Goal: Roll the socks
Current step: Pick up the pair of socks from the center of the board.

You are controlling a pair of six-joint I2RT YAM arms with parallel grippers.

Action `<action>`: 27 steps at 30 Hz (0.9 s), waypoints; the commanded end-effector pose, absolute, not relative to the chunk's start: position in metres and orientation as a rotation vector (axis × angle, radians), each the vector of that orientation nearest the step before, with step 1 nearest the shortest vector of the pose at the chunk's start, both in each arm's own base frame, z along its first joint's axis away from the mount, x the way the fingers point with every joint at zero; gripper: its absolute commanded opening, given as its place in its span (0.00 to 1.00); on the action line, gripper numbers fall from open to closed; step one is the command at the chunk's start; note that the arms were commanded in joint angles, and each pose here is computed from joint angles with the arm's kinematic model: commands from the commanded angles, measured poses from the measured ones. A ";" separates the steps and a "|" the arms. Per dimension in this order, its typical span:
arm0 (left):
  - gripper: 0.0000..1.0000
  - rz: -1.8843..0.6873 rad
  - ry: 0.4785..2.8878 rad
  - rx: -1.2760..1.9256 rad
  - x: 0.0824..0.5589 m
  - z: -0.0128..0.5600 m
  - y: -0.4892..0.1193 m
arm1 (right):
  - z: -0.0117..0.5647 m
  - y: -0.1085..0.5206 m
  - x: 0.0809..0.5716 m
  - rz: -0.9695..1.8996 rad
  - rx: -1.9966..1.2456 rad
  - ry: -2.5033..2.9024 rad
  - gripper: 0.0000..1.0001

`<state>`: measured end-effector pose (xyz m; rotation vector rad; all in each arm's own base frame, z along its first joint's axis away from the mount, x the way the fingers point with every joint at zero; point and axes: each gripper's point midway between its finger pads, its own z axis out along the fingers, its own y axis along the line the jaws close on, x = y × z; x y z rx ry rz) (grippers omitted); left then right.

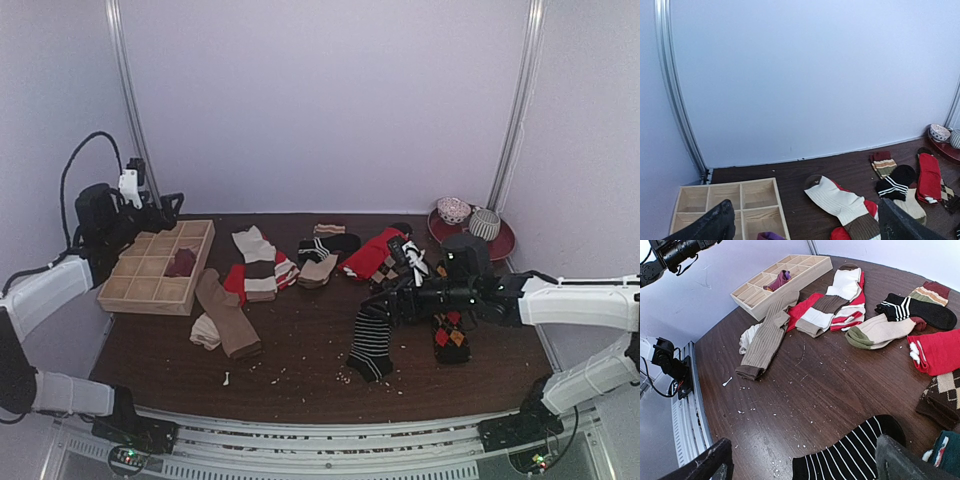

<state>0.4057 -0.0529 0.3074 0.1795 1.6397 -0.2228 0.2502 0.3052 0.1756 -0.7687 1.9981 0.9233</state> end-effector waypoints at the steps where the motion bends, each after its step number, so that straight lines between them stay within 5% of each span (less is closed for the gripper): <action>1: 0.98 -0.373 1.582 0.250 0.396 0.310 -0.089 | 0.159 0.299 0.243 0.915 -0.734 2.025 1.00; 5: 0.98 -0.250 1.699 0.361 0.386 0.272 -0.140 | 0.115 0.286 0.227 0.815 -0.783 2.043 0.98; 16: 0.98 -0.451 1.755 0.633 0.317 0.200 -0.252 | 0.086 0.300 0.184 0.595 -1.104 1.822 0.91; 27: 0.98 -0.493 1.775 0.728 0.291 0.175 -0.277 | 0.048 0.312 0.183 0.508 -1.240 1.890 0.83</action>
